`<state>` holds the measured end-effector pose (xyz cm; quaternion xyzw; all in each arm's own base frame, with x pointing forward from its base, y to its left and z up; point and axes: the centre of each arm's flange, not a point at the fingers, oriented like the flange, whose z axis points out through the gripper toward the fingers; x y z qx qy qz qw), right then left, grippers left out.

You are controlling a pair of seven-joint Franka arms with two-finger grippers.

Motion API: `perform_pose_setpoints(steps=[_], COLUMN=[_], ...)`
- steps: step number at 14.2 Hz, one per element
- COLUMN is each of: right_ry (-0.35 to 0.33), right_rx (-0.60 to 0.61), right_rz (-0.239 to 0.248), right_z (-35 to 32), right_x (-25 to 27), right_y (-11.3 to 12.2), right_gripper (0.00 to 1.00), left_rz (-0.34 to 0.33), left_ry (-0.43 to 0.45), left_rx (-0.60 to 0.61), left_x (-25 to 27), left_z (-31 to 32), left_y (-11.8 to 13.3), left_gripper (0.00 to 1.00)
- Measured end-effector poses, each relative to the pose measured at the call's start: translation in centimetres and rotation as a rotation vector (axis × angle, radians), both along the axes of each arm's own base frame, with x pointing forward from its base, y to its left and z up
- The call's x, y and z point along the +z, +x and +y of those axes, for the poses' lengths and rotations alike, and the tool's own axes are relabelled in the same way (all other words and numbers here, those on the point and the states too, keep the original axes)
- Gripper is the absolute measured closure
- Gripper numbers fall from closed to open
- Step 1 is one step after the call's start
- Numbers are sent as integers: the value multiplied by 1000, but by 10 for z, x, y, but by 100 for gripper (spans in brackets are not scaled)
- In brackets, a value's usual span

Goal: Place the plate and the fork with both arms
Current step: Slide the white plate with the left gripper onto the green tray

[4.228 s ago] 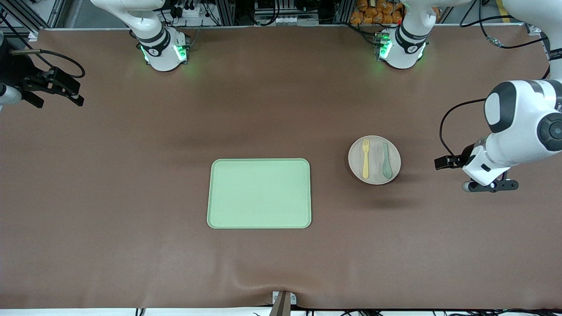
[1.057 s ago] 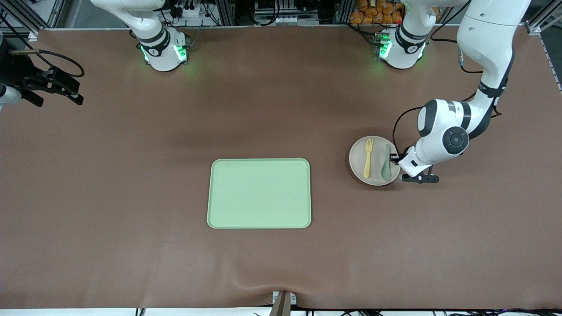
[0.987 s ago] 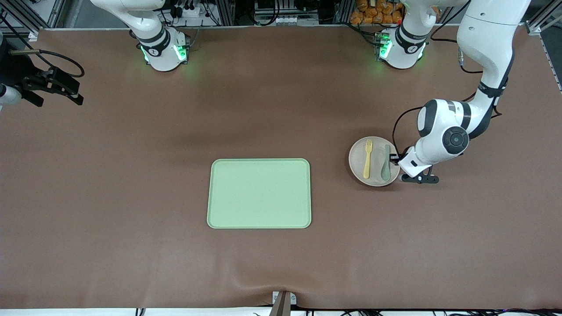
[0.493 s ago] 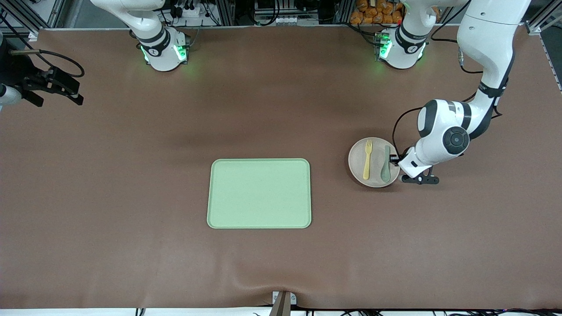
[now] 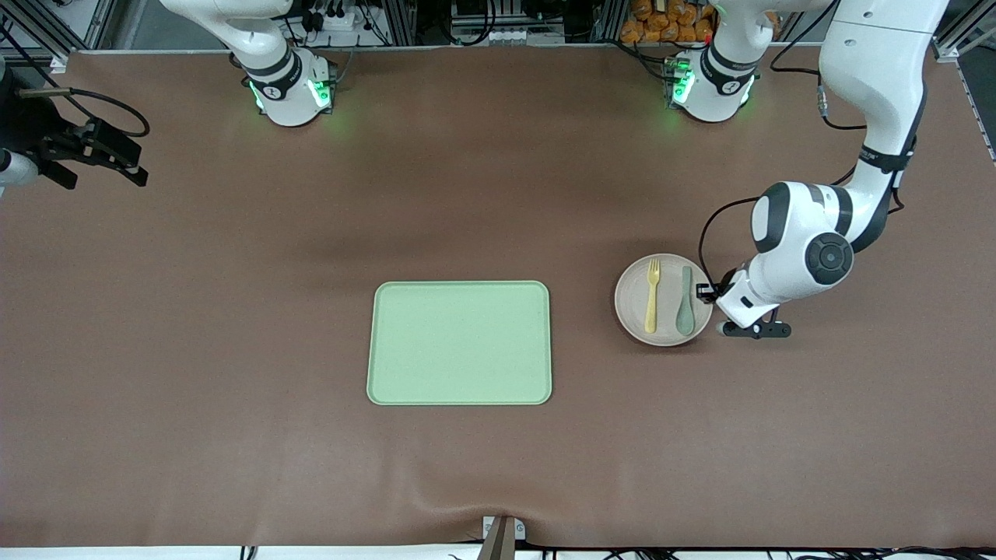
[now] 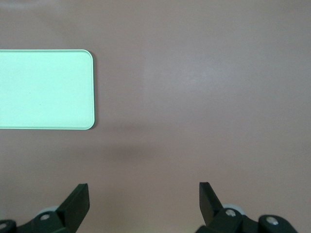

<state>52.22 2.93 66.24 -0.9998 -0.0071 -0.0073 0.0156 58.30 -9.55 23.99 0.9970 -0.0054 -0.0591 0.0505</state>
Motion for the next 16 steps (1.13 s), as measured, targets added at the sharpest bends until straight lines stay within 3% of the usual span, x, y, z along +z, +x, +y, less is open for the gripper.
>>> perform_pose_setpoints(steps=[8, 16], right_ry=[0, 0], right_rx=[0, 0], right_rz=[0, 0], right_z=[0, 0], right_x=[0, 0], right_y=[0, 0], right_gripper=[0, 0], left_rz=[-68, -48], left_ry=[-193, -291], left_rx=[54, -24], left_x=[69, 42], left_z=[-60, -146], left_y=[39, 60], left_gripper=[94, 94])
